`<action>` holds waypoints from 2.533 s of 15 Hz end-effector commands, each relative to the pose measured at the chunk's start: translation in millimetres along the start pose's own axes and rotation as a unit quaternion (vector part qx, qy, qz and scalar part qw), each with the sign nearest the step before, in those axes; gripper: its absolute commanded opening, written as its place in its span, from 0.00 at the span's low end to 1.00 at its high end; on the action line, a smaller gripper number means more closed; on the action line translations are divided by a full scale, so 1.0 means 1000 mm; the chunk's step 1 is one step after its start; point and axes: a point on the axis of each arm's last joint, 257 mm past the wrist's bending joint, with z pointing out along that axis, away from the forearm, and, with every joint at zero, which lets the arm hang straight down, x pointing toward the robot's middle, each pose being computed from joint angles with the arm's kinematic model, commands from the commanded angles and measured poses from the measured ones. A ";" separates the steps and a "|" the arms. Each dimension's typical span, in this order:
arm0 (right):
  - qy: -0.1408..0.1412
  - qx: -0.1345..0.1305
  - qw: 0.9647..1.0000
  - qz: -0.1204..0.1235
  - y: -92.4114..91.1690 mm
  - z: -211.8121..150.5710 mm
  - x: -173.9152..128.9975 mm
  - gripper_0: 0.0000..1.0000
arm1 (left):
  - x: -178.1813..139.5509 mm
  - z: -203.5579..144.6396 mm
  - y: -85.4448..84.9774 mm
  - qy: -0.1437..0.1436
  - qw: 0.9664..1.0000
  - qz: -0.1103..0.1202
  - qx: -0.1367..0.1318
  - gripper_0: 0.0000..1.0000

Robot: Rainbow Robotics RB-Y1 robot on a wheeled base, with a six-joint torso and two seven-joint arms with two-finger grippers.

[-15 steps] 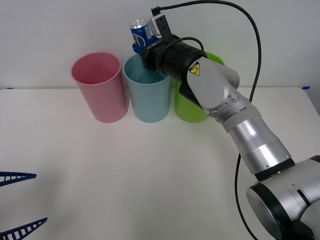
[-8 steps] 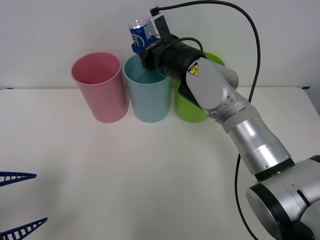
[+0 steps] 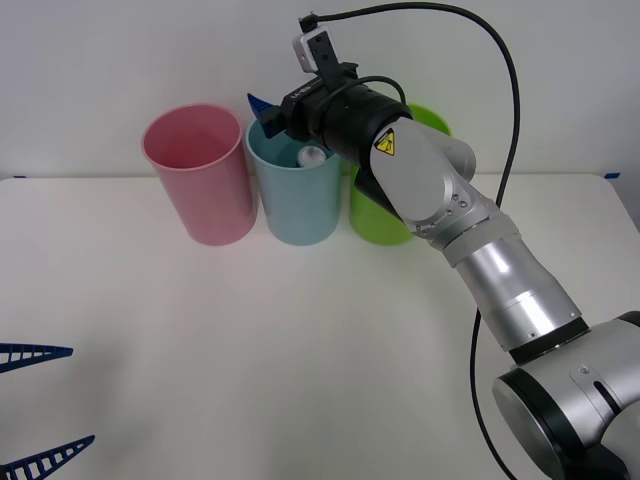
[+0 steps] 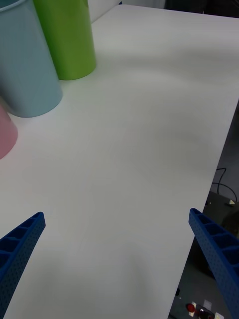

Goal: Put cans in the blue bin and PET bottles in the pink bin and trash in the green bin.

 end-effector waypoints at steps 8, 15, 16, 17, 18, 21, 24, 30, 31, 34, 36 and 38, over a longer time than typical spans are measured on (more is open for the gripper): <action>-0.023 -0.018 1.000 0.005 0.006 -0.005 -0.027 1.00 | 0.000 0.000 0.000 0.000 1.000 0.000 0.000 1.00; -0.057 -0.140 0.988 0.030 0.037 -0.129 -0.052 1.00 | 0.000 0.000 0.000 0.000 1.000 0.000 0.000 1.00; -0.059 -0.148 0.986 0.038 0.040 -0.147 -0.049 1.00 | 0.000 0.000 0.000 0.000 1.000 0.000 0.000 1.00; -0.059 -0.152 0.986 0.040 0.041 -0.161 -0.047 1.00 | 0.000 0.000 0.000 0.000 1.000 0.000 0.000 1.00; -0.056 -0.155 0.985 0.042 0.042 -0.177 -0.040 1.00 | 0.000 0.000 0.000 0.000 1.000 0.000 0.000 1.00; -0.048 -0.185 0.981 0.040 0.060 -0.212 -0.022 1.00 | 0.000 0.000 0.000 0.000 1.000 0.000 0.000 1.00; -0.044 -0.224 0.973 0.035 0.080 -0.235 0.003 1.00 | 0.000 0.000 0.000 0.000 1.000 0.000 0.000 1.00; 0.018 -0.298 0.953 0.043 0.109 -0.283 0.064 1.00 | 0.000 0.000 0.000 0.000 1.000 0.000 0.000 1.00; 0.029 -0.312 0.949 0.046 0.113 -0.290 0.073 1.00 | 0.000 0.000 0.000 0.000 1.000 0.000 0.000 1.00; 0.054 -0.341 0.937 0.049 0.113 -0.308 0.095 1.00 | 0.000 0.000 0.000 0.000 1.000 0.000 0.000 1.00; 0.068 -0.354 0.931 0.054 0.113 -0.318 0.110 1.00 | 0.000 0.000 0.000 0.000 1.000 0.000 0.000 1.00; 0.081 -0.366 0.924 0.068 0.115 -0.324 0.126 1.00 | 0.000 0.000 0.000 0.000 1.000 0.000 0.000 1.00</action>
